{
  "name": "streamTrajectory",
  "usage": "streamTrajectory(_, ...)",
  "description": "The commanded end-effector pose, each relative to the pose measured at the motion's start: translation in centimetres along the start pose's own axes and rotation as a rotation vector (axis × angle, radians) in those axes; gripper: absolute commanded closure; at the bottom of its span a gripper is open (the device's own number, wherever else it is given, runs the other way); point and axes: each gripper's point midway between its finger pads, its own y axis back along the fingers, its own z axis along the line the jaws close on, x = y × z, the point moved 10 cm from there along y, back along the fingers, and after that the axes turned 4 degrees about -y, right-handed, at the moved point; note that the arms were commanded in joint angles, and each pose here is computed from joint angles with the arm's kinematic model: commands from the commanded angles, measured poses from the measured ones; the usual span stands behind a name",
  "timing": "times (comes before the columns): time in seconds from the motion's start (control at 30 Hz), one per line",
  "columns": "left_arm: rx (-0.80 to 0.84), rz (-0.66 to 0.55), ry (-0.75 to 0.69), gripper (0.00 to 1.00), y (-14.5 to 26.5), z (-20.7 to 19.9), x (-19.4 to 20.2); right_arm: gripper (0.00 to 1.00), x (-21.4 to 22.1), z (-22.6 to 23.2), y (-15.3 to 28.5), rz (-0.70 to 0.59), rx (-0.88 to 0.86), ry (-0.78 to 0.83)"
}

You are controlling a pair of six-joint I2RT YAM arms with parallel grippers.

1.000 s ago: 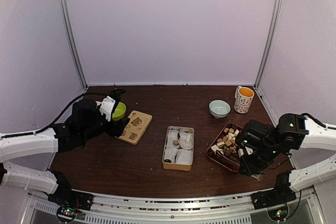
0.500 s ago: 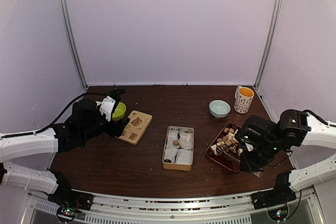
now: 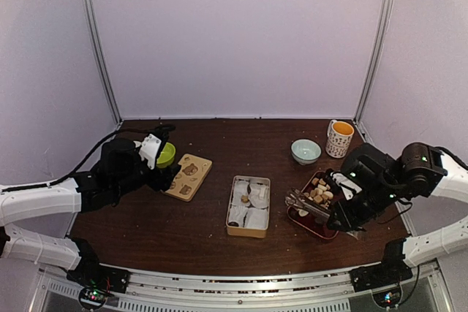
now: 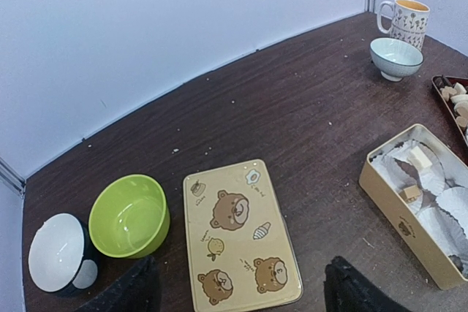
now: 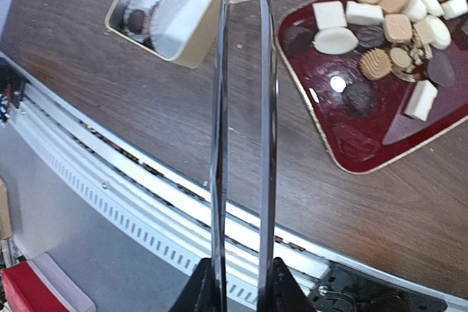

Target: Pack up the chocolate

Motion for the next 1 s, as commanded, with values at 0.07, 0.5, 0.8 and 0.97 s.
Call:
streamTrajectory(0.07, -0.003, -0.052, 0.001, 0.21, 0.0, 0.3, -1.5, 0.79, -1.1, 2.8, 0.9, -0.041, -0.277, 0.059)
streamTrajectory(0.5, 0.003, -0.053, 0.003, 0.21, 0.0, 0.2, -1.5, 0.80, -1.6, 4.9, -1.7, 0.074, -0.244, 0.171)
streamTrajectory(0.8, 0.006, -0.054, 0.004, 0.22, 0.0, 0.2, -1.5, 0.79, -1.8, 5.1, -2.4, 0.089, -0.218, 0.184)
streamTrajectory(0.97, 0.006, -0.053, 0.004, 0.22, 0.0, 0.2, -1.5, 0.74, -2.0, 5.2, -2.4, 0.087, -0.206, 0.191)
